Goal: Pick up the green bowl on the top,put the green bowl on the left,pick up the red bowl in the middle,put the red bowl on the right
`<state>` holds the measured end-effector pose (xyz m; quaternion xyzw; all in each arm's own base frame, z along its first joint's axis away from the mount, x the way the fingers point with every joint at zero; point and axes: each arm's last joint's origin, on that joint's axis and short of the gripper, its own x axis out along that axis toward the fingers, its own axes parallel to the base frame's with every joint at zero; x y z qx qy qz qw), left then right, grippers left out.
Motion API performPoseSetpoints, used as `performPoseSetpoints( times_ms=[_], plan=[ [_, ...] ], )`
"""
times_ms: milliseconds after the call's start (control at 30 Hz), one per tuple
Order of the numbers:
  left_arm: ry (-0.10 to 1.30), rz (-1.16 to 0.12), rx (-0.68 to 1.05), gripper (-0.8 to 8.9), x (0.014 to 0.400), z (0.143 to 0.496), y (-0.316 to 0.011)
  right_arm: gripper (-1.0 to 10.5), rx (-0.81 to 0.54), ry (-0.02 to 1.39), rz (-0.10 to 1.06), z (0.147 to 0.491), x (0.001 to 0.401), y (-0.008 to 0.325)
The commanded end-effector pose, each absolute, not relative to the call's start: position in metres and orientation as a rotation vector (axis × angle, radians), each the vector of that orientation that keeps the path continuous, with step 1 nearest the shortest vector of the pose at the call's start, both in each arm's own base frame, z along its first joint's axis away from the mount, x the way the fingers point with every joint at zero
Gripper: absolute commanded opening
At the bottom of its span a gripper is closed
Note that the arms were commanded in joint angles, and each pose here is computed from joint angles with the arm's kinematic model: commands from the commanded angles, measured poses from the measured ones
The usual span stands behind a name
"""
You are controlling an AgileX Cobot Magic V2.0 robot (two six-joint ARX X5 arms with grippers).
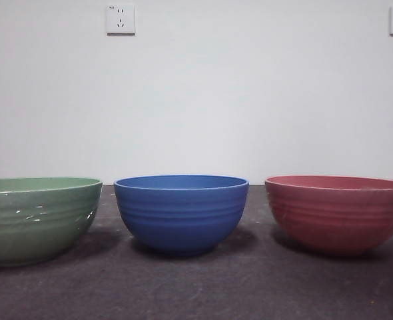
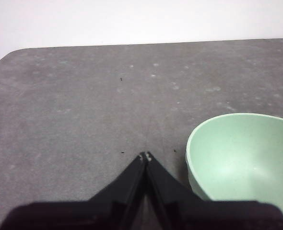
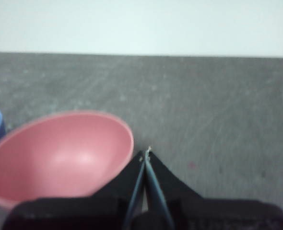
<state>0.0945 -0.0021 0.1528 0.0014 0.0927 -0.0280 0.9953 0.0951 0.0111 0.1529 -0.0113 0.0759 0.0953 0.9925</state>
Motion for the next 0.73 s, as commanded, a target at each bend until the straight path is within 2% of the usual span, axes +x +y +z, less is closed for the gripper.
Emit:
performPoseSetpoints(
  times_ms=[33, 733],
  plan=[
    [0.202, -0.059, -0.005, -0.04, 0.0949, 0.1482, -0.0020, 0.0, -0.025, 0.163, 0.190, 0.1494, 0.0953, 0.0111],
    [0.202, -0.058, -0.005, -0.04, 0.0949, 0.1482, -0.0020, 0.0, -0.022, 0.165, 0.185, 0.1492, 0.0953, 0.0110]
  ],
)
